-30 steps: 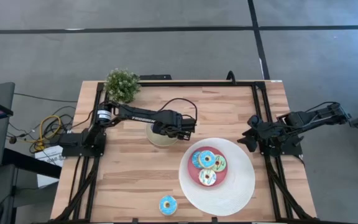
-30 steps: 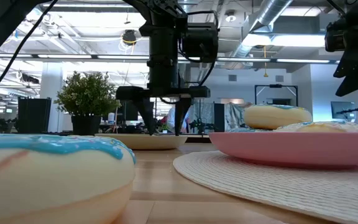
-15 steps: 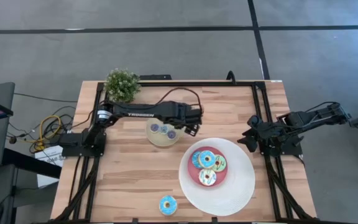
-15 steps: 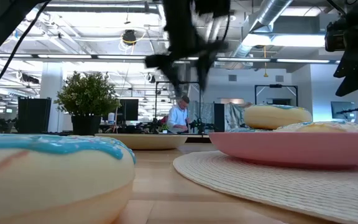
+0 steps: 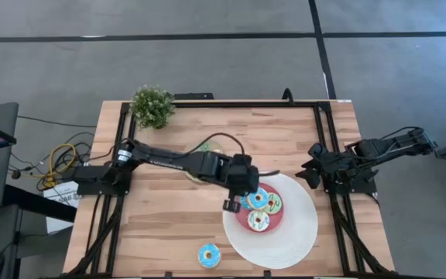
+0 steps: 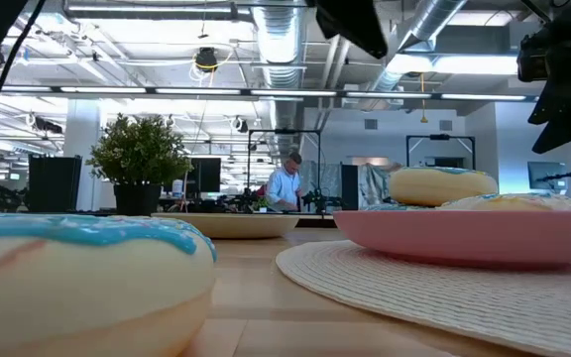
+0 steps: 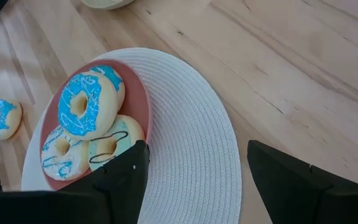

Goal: Pick & Place donuts
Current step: Put the large blue donut on the pink plate

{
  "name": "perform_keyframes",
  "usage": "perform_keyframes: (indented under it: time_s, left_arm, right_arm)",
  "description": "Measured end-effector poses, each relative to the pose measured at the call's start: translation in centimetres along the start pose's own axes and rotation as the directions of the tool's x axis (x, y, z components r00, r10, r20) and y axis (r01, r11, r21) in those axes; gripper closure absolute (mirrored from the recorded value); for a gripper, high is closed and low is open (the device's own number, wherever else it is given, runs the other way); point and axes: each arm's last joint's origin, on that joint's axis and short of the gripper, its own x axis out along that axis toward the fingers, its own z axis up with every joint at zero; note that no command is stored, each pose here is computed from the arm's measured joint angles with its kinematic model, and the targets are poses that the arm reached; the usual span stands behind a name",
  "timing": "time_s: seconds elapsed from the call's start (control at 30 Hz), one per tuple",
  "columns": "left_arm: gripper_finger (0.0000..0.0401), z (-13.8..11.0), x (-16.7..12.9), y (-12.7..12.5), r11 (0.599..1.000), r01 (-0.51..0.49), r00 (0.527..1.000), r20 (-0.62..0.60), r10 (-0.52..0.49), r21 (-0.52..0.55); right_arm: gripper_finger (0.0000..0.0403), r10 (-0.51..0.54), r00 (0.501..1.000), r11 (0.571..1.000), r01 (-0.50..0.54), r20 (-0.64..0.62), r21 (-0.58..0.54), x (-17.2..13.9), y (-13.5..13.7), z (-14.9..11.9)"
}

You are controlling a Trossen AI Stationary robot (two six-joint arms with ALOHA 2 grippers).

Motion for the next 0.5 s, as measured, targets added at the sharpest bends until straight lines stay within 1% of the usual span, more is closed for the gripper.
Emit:
perform_keyframes:
  time_s: [0.07, 0.17, 0.2, 0.27, 0.33, 0.4, 0.43, 0.5]
  left_arm:
    - [0.0391, -0.4, 0.3, -0.8, 0.999, 0.035, 0.999, -0.028, -0.035, -0.018]
    - [0.0399, -1.7, 0.6, -1.6, 0.992, 0.115, 0.982, -0.143, -0.122, -0.059]
    - [0.0399, -1.9, 0.6, -1.9, 0.99, 0.126, 0.978, -0.161, -0.136, -0.071]
    - [0.04, -2.6, 0.5, -2.7, 0.99, 0.12, 0.974, -0.183, -0.132, -0.073]
    - [0.0401, -3.3, 0.0, -3.7, 0.993, 0.106, 0.981, -0.156, -0.113, -0.051]
    - [0.0401, -4.1, -0.8, -4.5, 0.993, 0.102, 0.991, -0.076, -0.106, -0.051]
    - [0.0401, -5.0, -1.3, -4.9, 0.993, 0.101, 0.994, -0.041, -0.104, -0.061]
    - [0.0401, -7.0, -1.9, -5.7, 0.989, 0.107, 0.994, 0.027, -0.104, -0.106]
  right_arm:
    - [0.0143, -0.008, 1.0, 1.0, 0.008, 0.011, 0.006, 0.0, 0.0, 0.0]
    - [0.0143, -0.017, 1.0, 0.996, 0.015, 0.024, 0.088, 0.0, 0.0, 0.1]
    - [0.0143, -0.016, 1.0, 0.993, 0.013, 0.025, 0.116, 0.0, 0.0, 0.1]
    - [0.0143, -0.008, 0.999, 0.989, 0.003, 0.031, 0.148, 0.0, 0.0, 0.1]
    - [0.0143, 0.028, 0.998, 0.983, -0.037, 0.055, 0.178, 0.0, 0.4, 0.4]
    - [0.0143, 0.093, 0.989, 0.974, -0.114, 0.113, 0.195, 0.0, 1.2, 0.9]
    - [0.0143, 0.128, 0.978, 0.967, -0.16, 0.162, 0.198, 0.0, 1.7, 1.3]
    - [0.0143, 0.209, 0.939, 0.946, -0.265, 0.275, 0.185, -0.1, 3.1, 2.3]
